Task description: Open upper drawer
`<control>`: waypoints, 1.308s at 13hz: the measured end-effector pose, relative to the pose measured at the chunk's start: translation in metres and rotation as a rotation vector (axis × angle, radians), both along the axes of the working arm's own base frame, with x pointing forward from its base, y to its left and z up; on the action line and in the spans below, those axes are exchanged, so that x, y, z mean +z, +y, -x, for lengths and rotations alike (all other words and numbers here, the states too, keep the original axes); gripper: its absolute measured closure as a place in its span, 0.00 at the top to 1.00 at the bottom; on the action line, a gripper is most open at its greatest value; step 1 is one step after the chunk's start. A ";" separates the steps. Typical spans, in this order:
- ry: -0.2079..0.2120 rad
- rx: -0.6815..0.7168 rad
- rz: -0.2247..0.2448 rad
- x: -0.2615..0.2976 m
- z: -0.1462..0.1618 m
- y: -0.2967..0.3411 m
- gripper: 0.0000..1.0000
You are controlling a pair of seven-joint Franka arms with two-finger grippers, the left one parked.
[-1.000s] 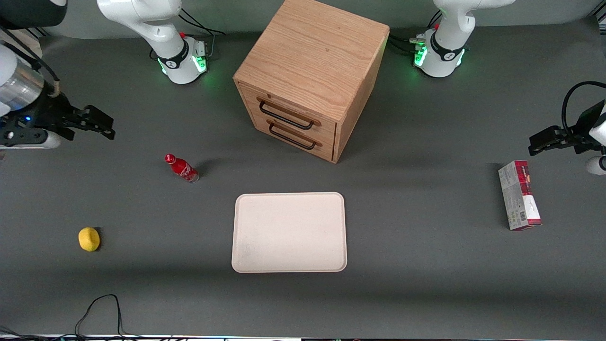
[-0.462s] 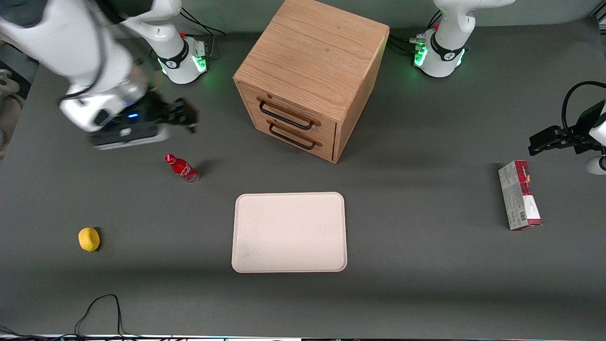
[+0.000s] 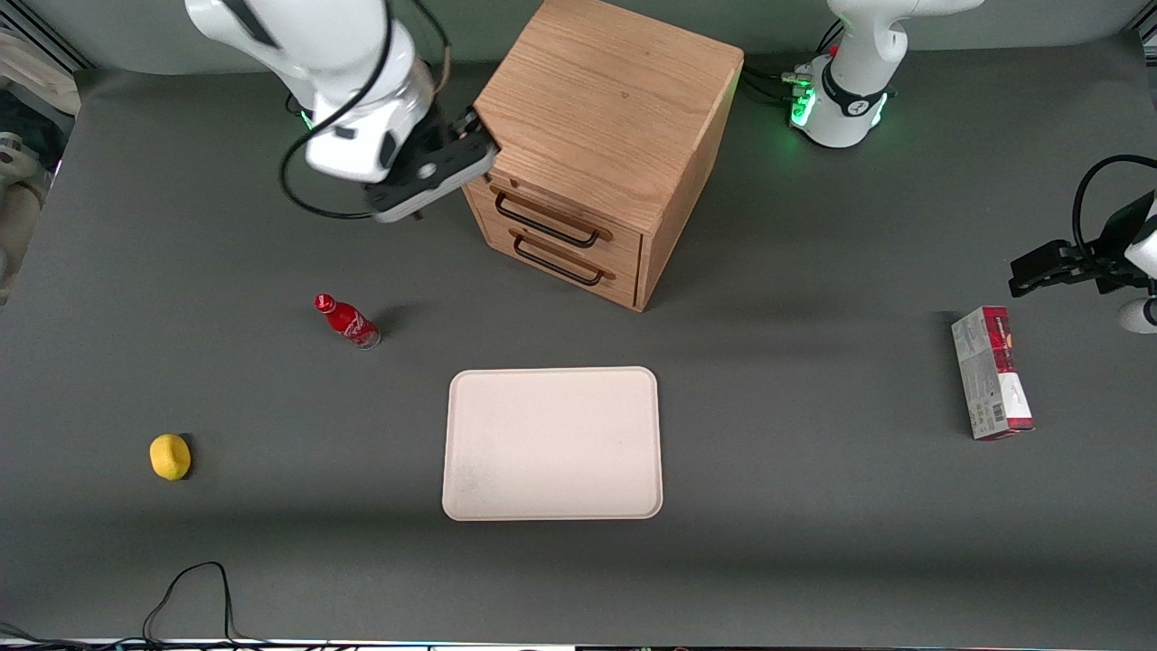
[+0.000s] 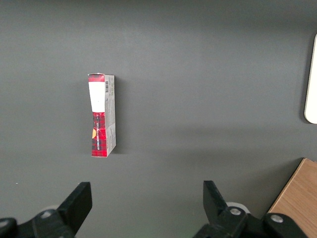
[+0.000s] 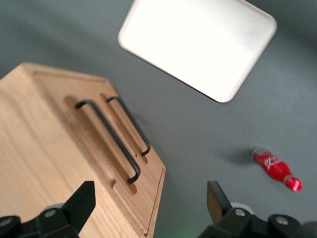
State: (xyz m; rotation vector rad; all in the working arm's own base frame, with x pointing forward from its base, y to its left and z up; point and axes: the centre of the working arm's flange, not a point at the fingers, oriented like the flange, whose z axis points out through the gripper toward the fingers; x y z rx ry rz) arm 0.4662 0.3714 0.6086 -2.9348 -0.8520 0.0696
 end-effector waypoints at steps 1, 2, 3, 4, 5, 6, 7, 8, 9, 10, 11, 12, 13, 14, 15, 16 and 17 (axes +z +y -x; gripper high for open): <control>0.004 0.090 -0.008 -0.003 0.004 0.007 1.00; 0.013 0.177 -0.017 -0.009 0.005 0.013 1.00; 0.030 0.242 -0.029 -0.017 0.004 0.017 1.00; 0.059 0.278 -0.051 -0.025 0.003 0.021 1.00; 0.089 0.295 -0.077 -0.032 0.002 0.024 1.00; 0.112 0.307 -0.096 -0.038 0.001 0.026 1.00; 0.126 0.324 -0.107 -0.042 -0.001 0.027 1.00; 0.136 0.347 -0.113 -0.048 -0.003 0.028 1.00; 0.149 0.370 -0.117 -0.055 -0.005 0.028 1.00; 0.166 0.390 -0.120 -0.066 -0.007 0.029 1.00; 0.181 0.407 -0.123 -0.080 -0.009 0.030 1.00; 0.187 0.420 -0.130 -0.097 -0.011 0.033 1.00; 0.191 0.432 -0.135 -0.114 -0.011 0.035 1.00; 0.196 0.446 -0.141 -0.130 -0.011 0.036 1.00; 0.201 0.457 -0.144 -0.142 -0.011 0.036 1.00; 0.203 0.464 -0.147 -0.151 -0.013 0.035 1.00; 0.205 0.474 -0.150 -0.158 -0.015 0.033 1.00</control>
